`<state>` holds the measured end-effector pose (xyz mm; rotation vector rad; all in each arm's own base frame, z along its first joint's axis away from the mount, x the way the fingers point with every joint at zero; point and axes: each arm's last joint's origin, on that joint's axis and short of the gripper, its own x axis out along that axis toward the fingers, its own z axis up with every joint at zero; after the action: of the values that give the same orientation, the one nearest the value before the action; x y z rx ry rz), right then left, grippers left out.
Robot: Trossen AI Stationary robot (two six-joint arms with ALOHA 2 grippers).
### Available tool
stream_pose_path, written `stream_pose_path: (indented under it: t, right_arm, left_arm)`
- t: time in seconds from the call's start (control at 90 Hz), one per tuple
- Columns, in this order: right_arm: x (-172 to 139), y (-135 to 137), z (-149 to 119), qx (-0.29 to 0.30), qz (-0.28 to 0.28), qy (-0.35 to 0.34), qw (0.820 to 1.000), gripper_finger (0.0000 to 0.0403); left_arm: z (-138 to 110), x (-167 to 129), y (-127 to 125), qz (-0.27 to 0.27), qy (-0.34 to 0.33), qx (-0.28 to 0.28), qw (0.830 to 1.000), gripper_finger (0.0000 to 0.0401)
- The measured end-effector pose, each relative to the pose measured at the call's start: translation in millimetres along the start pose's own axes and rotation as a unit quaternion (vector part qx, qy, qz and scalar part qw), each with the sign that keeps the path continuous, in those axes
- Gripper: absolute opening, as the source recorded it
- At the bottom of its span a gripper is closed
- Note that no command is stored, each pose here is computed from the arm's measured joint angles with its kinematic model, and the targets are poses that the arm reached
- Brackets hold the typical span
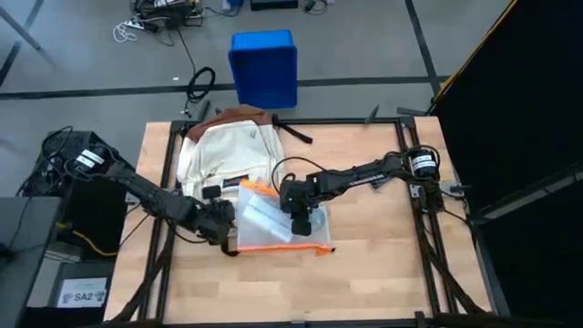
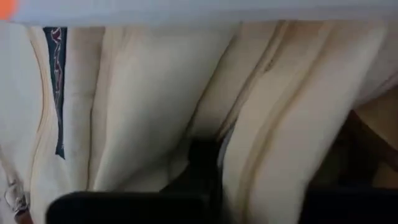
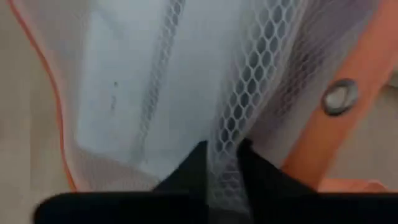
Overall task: Unpack backpack
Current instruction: Put the zip bag into the white backpack
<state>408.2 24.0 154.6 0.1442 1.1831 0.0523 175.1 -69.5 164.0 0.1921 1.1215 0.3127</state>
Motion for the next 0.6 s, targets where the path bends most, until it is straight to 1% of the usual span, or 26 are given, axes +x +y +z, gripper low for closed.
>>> stream_pose_path:
  t: [0.122, 0.256, 0.411, 0.522, 0.6]
  right_arm:
    - [-13, 18, -4, -0.008, -0.035, -0.006, 0.999, 0.0003]
    - [-39, 51, -10, -0.033, -0.075, -0.034, 0.996, 0.0000]
    - [-83, 90, -15, -0.047, -0.094, -0.114, 0.988, 0.0001]
    - [-98, 111, -21, -0.056, -0.100, -0.150, 0.982, 0.0001]
    - [-109, 123, -23, -0.060, -0.092, -0.178, 0.978, 0.0001]
  left_arm:
    - [12, -11, 1, 0.004, -0.010, -0.006, 1.000, 0.0001]
    - [32, -33, 6, 0.033, -0.034, -0.011, 0.999, 0.0000]
    - [59, -66, 16, 0.075, -0.074, -0.007, 0.994, 0.0000]
    - [77, -90, 24, 0.099, -0.108, -0.005, 0.989, 0.0000]
    - [87, -105, 30, 0.114, -0.133, -0.009, 0.984, 0.0000]
